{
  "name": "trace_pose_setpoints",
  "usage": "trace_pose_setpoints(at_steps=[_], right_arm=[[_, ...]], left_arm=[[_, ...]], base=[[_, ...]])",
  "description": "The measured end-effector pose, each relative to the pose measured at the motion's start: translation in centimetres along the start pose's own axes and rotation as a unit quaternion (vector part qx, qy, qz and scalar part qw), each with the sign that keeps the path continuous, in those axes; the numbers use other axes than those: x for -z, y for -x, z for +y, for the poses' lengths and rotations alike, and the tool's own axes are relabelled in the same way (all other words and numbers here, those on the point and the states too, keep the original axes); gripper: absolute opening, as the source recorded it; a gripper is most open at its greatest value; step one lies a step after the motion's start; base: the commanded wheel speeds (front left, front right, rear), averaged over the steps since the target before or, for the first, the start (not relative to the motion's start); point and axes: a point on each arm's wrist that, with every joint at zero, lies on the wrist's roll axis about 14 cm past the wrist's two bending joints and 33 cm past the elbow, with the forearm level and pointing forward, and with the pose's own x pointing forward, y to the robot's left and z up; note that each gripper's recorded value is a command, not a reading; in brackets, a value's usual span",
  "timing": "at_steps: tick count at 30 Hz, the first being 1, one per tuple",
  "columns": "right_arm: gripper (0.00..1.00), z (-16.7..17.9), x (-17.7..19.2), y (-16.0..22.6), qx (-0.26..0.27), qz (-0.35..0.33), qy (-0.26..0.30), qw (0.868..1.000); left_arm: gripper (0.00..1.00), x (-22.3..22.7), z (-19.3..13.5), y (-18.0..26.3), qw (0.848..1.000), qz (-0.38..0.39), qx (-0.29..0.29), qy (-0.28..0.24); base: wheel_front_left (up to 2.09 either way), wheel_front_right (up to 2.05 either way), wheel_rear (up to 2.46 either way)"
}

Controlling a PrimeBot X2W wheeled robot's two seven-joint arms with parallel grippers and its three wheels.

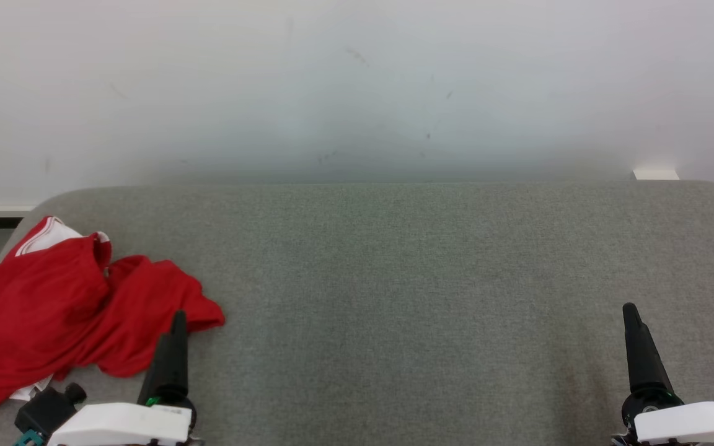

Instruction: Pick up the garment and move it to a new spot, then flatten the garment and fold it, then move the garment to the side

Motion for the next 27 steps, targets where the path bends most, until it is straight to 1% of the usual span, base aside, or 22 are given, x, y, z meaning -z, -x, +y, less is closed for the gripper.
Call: trace_pose_setpoints(at_steps=[3, 7, 14, 17, 24, 27], right_arm=[[1.0, 0.3, 0.1, 0.0, -0.005, 0.001, 0.027, 1.0], [1.0, 0.7, 0.1, 0.0, -0.013, -0.002, 0.064, 0.998], [1.0, 1.2, 0.0, 0.1, -0.022, -0.008, 0.117, 0.993], [1.0, 1.2, -0.2, 0.1, -0.023, -0.012, 0.143, 0.989], [1.0, 1.5, -0.1, 0.1, -0.031, -0.015, 0.21, 0.977], [1.0, 1.7, 0.0, 0.1, -0.035, -0.015, 0.23, 0.973]], left_arm=[[1.0, -0.1, -0.2, 0.0, 1.0, -0.003, 0.002, -0.023], [1.0, 0.0, -0.3, 0.1, 0.998, -0.005, 0.003, -0.067], [1.0, 0.4, -0.9, 0.1, 0.988, -0.002, 0.013, -0.151], [1.0, 0.4, -1.0, 0.1, 0.984, -0.004, 0.013, -0.176], [1.0, 0.6, -1.3, 0.1, 0.975, -0.008, 0.019, -0.222], [1.0, 0.8, -1.5, 0.2, 0.971, -0.009, 0.022, -0.239]], base=[[0.0, 0.0, 0.0], [0.0, 0.0, 0.0], [0.0, 0.0, 0.0], [0.0, 0.0, 0.0], [0.0, 0.0, 0.0], [0.0, 0.0, 0.0]])
